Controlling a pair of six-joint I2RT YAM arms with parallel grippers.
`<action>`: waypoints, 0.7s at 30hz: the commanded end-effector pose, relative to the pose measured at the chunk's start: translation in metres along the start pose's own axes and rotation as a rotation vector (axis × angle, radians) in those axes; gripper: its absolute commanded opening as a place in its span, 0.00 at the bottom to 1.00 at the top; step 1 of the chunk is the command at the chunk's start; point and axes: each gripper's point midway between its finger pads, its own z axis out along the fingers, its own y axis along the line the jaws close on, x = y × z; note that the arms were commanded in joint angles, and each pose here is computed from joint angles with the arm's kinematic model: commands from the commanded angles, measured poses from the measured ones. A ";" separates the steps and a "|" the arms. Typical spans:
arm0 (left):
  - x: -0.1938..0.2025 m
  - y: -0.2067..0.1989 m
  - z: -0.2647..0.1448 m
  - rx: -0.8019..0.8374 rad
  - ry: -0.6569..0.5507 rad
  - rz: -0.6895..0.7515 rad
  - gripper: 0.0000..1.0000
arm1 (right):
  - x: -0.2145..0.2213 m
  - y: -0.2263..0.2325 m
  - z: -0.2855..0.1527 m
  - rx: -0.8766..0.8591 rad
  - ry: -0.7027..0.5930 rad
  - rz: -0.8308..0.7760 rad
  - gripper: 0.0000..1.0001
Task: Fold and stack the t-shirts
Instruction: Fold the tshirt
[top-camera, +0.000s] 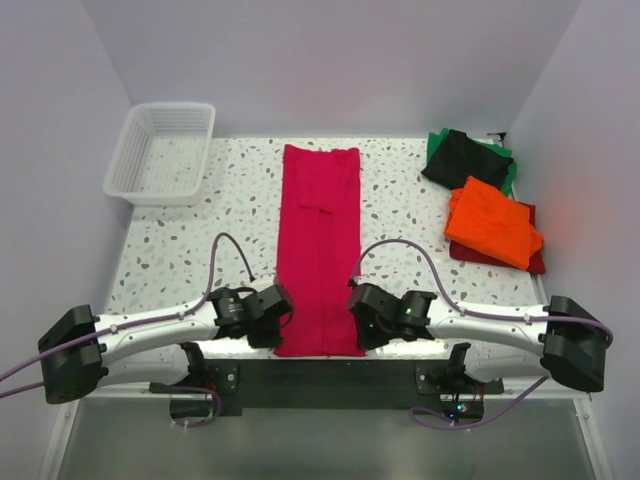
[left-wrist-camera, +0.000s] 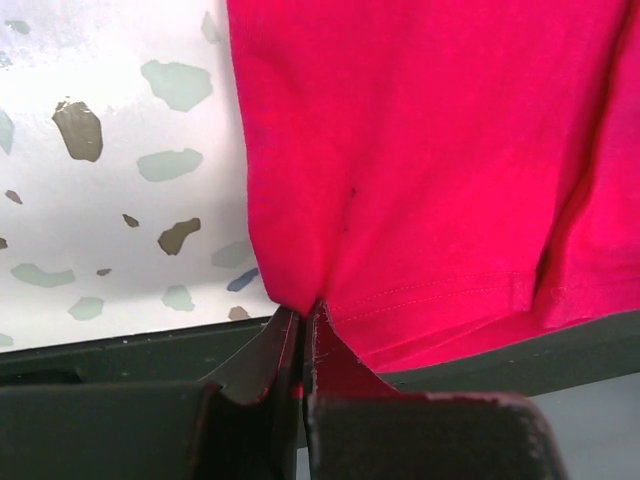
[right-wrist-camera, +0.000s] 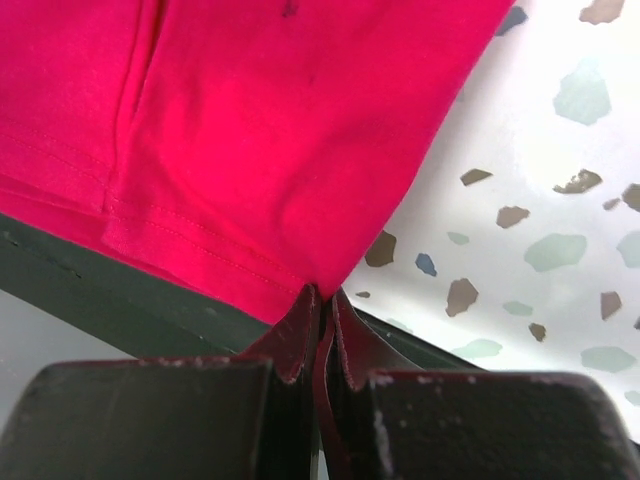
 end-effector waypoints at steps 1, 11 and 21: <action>-0.013 -0.001 -0.012 -0.041 -0.070 -0.005 0.00 | -0.012 -0.007 -0.022 0.058 -0.043 -0.018 0.00; -0.046 -0.014 -0.027 -0.098 -0.205 -0.062 0.00 | -0.065 -0.011 -0.057 0.200 -0.198 -0.111 0.00; -0.090 -0.027 -0.054 -0.173 -0.382 -0.171 0.00 | -0.103 -0.030 -0.067 0.329 -0.301 -0.084 0.00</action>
